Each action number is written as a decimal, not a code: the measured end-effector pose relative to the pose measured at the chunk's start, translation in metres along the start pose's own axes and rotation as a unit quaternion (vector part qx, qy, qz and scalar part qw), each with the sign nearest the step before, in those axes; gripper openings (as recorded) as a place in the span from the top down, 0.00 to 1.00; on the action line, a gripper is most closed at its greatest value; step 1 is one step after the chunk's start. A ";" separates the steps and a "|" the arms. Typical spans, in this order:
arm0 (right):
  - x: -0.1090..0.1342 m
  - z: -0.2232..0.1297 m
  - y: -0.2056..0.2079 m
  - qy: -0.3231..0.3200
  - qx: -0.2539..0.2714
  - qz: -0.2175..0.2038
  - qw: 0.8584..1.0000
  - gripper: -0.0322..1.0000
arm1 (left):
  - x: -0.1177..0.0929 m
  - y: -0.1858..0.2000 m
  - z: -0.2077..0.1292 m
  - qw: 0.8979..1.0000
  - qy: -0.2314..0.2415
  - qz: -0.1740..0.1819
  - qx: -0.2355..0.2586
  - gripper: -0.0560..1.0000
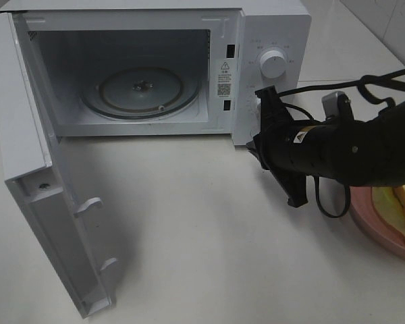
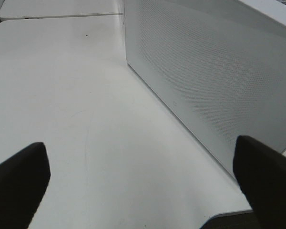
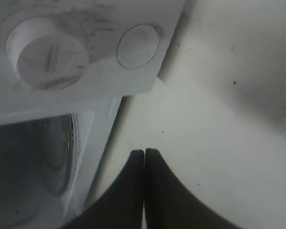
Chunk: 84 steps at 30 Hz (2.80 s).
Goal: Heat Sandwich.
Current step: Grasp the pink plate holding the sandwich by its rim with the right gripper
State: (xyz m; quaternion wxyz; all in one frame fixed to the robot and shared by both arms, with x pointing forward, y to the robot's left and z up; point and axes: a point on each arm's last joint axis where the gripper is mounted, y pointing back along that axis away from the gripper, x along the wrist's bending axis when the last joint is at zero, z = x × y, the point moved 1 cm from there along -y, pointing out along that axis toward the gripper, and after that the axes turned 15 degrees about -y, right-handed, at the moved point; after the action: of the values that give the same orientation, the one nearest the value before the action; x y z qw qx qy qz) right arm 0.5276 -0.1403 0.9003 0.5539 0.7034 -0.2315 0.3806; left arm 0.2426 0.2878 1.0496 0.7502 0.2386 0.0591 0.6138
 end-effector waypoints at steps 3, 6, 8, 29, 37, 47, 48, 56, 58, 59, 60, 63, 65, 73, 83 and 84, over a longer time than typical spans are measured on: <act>0.006 -0.005 0.014 0.097 0.023 -0.021 0.995 0.94 | 0.000 0.000 0.000 1.000 0.000 0.000 0.000 0.01; 0.007 -0.006 0.021 0.159 0.033 -0.033 0.986 0.93 | 0.000 0.000 0.000 1.000 0.000 0.000 0.000 0.01; 0.008 -0.008 0.031 0.248 0.052 -0.050 0.966 0.92 | 0.000 0.000 0.000 1.000 0.000 0.000 0.000 0.01; -0.007 -0.014 0.089 0.669 0.242 -0.143 0.688 0.86 | 0.000 0.000 0.000 1.000 0.000 0.000 0.000 0.01; 0.007 -0.008 0.100 0.672 0.238 -0.185 0.676 0.71 | 0.000 0.000 0.000 1.000 0.000 0.000 0.000 0.01; 0.021 0.018 0.106 0.632 0.219 -0.249 0.701 0.23 | 0.000 0.000 0.000 1.000 0.000 0.000 0.000 0.01; 0.021 0.021 0.106 0.629 0.218 -0.252 0.702 0.18 | 0.000 0.000 0.000 1.000 0.000 0.000 0.000 0.01; 0.023 0.043 0.105 0.621 0.193 -0.274 0.709 0.04 | 0.000 0.000 0.000 1.000 0.000 0.000 0.000 0.01; 0.024 0.052 0.105 0.612 0.180 -0.284 0.716 0.04 | 0.000 0.000 0.000 1.000 0.000 0.000 0.000 0.01; 0.024 0.055 0.104 0.608 0.176 -0.288 0.719 0.04 | 0.000 0.000 0.000 1.000 0.000 0.000 0.000 0.01; 0.023 0.057 0.103 0.603 0.173 -0.294 0.721 0.04 | 0.000 0.000 0.000 1.000 0.000 0.000 0.000 0.01; 0.019 0.064 0.098 0.591 0.170 -0.312 0.724 0.05 | 0.000 0.000 0.000 1.000 0.000 0.000 0.000 0.01; 0.015 0.068 0.091 0.583 0.166 -0.327 0.725 0.05 | 0.000 0.000 0.000 1.000 0.000 0.000 0.000 0.01; 0.006 0.077 0.073 0.574 0.149 -0.354 0.723 0.07 | 0.000 0.000 0.000 1.000 0.000 0.000 0.000 0.01; -0.011 0.080 0.047 0.564 0.155 -0.371 0.722 0.09 | 0.000 0.000 0.000 1.000 0.000 0.000 0.000 0.01; -0.014 0.080 0.044 0.560 0.156 -0.375 0.722 0.09 | 0.000 0.000 0.000 1.000 0.000 0.000 0.000 0.01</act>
State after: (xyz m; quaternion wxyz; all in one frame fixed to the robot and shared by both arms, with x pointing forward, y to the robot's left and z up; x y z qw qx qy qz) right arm 0.5088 -0.2307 0.9076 0.5626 0.4685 0.4661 0.4967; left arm 0.2426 0.2878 1.0496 0.7502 0.2386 0.0591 0.6138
